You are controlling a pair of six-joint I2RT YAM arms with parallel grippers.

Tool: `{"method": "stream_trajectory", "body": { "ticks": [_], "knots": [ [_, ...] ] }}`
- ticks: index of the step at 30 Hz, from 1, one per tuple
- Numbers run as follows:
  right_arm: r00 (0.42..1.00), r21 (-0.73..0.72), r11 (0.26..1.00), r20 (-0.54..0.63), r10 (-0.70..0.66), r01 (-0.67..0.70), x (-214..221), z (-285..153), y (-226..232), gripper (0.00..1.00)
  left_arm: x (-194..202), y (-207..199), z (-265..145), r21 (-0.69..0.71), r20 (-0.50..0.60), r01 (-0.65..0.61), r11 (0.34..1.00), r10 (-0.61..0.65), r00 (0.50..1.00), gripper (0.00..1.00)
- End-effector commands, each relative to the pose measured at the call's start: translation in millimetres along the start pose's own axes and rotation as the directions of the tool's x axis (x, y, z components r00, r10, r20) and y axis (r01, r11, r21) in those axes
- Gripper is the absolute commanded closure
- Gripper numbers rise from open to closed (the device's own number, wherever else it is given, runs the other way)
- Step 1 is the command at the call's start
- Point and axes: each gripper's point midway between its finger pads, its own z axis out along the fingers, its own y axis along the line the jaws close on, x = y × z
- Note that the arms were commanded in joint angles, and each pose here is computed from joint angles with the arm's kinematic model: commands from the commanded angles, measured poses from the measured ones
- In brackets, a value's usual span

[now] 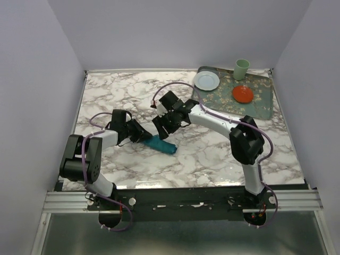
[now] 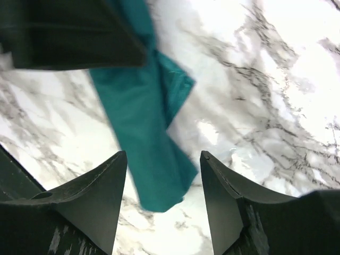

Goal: Fold the napkin, place the utensils inside, and roll it up
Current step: Roll the napkin with the utensil

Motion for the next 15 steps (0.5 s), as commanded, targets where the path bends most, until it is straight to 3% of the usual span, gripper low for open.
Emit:
{"method": "stream_trajectory", "body": {
  "ticks": [1, 7, 15],
  "knots": [
    [0.977, 0.168, 0.976, 0.142, -0.160, 0.135, -20, -5, 19, 0.34, 6, 11, 6, -0.036, -0.032, 0.023, 0.999, -0.024, 0.999, 0.71],
    [0.939, 0.228, 0.936, 0.152, -0.307, 0.269, -17, 15, 43, 0.36, 5, 15, 7, -0.063, -0.034, 0.026, 0.998, -0.029, 0.999, 0.72],
    [0.902, 0.304, 0.874, 0.090, -0.422, 0.379, -4, 38, 42, 0.35, 4, 15, 7, -0.062, -0.041, 0.024, 0.998, -0.026, 0.999, 0.72]
  ]
}}
